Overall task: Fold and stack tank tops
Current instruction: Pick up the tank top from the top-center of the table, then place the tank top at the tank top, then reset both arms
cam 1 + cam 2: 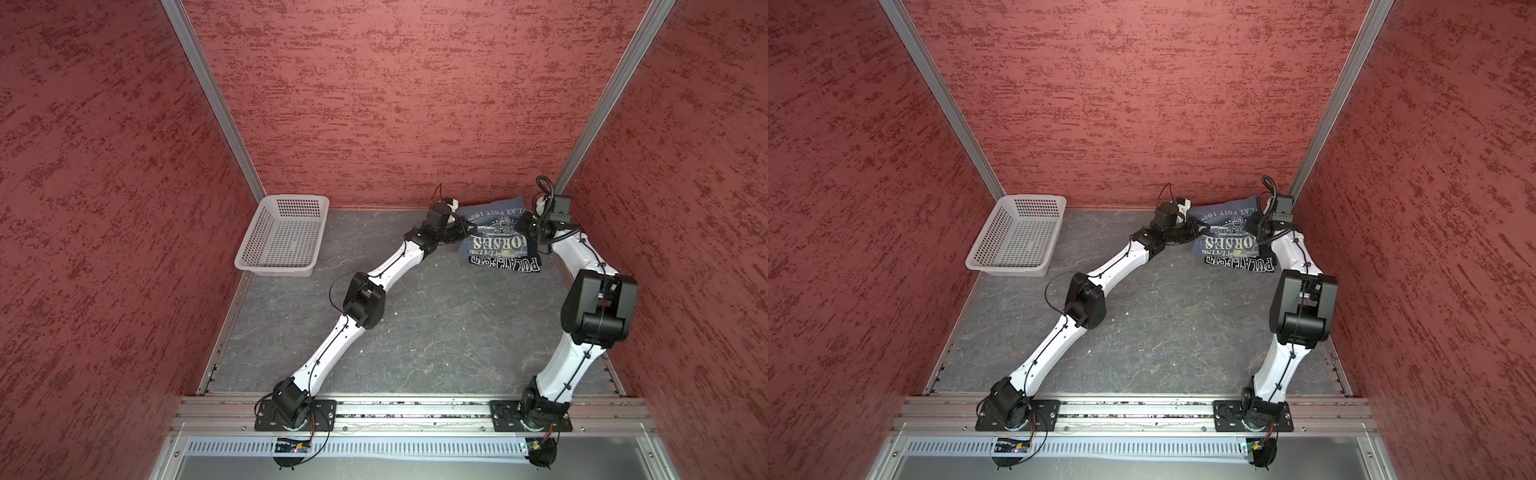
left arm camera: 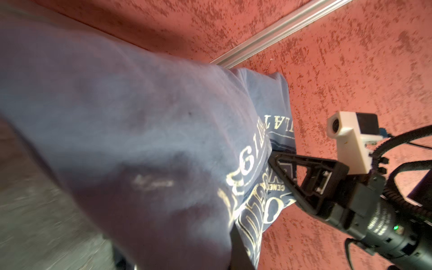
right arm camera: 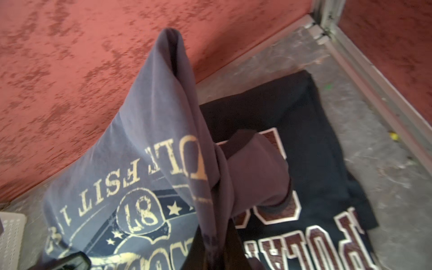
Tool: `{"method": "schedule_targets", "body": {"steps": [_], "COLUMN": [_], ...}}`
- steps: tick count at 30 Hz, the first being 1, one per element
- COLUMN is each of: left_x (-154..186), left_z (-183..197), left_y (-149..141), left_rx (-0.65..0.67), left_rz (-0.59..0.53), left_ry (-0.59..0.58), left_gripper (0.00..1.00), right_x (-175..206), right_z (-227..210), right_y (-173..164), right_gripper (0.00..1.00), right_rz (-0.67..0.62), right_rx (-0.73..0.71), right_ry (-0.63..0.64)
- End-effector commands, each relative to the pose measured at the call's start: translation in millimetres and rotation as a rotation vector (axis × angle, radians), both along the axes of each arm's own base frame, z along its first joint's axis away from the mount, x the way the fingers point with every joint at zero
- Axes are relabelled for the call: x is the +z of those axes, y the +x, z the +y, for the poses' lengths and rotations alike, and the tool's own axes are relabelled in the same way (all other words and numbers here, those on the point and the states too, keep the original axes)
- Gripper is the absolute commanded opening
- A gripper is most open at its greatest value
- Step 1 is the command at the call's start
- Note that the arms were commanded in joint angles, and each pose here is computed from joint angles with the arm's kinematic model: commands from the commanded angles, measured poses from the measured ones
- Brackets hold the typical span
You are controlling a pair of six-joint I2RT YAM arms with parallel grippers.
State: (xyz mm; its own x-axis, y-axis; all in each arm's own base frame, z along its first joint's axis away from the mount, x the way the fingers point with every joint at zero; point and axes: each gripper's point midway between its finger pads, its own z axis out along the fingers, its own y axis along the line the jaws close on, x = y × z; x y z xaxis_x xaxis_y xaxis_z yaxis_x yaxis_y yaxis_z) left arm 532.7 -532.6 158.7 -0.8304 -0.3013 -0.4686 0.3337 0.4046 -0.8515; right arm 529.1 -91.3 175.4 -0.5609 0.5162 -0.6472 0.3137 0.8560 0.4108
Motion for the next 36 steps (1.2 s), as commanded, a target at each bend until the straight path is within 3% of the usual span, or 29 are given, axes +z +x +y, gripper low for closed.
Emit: {"method": "schedule_targets", "body": {"steps": [1, 3, 4, 5, 7, 8, 10, 15, 18, 24, 27, 30, 36], "left_x": [24, 8, 3, -3, -1, 4, 18, 56, 63, 47, 42, 35, 21], "left_z": [-4, -4, -2, 3, 11, 18, 31, 80, 124, 254, 323, 387, 477], "left_y": [15, 19, 21, 26, 31, 32, 33, 19, 0, -52, -84, -111, -142], "left_rx": [0.091, 0.117, 0.127, 0.147, 0.152, 0.152, 0.156, 0.219, 0.229, 0.341, 0.428, 0.528, 0.706], "left_rz": [-0.125, -0.132, -0.131, -0.127, -0.131, -0.127, -0.145, -0.181, -0.149, -0.103, -0.19, -0.215, -0.341], "left_ry": [-0.083, -0.061, -0.047, -0.027, 0.004, 0.029, 0.088, 0.248, 0.331, 0.422, 0.525, 0.633, 0.933], "left_gripper": [0.26, 0.4, 0.53, 0.67, 0.7, 0.71, 0.75, 0.9, 1.0, 1.0, 1.0, 1.0, 0.99], "right_x": [3, -21, -31, -43, -59, -64, -67, -46, -23, 1, 6, -14, -34], "right_z": [-47, -56, -59, -63, -74, -77, -78, -73, -58, -24, 15, 46, 65], "right_y": [6, 8, 9, 9, 4, 2, -2, -27, -49, -100, -115, -122, -128], "right_gripper": [0.04, 0.08, 0.18, 0.32, 0.64, 0.73, 0.83, 0.97, 0.99, 0.99, 0.99, 0.99, 0.99], "right_rz": [-0.064, -0.034, -0.019, 0.003, 0.044, 0.058, 0.069, 0.052, -0.016, -0.199, -0.307, -0.272, -0.358], "right_rx": [-0.101, -0.103, -0.105, -0.118, -0.168, -0.187, -0.2, -0.245, -0.239, -0.22, -0.082, 0.034, 0.059], "right_ry": [-0.071, -0.049, -0.04, -0.038, -0.046, -0.043, -0.037, -0.024, 0.008, -0.025, -0.171, -0.326, -0.435]}}
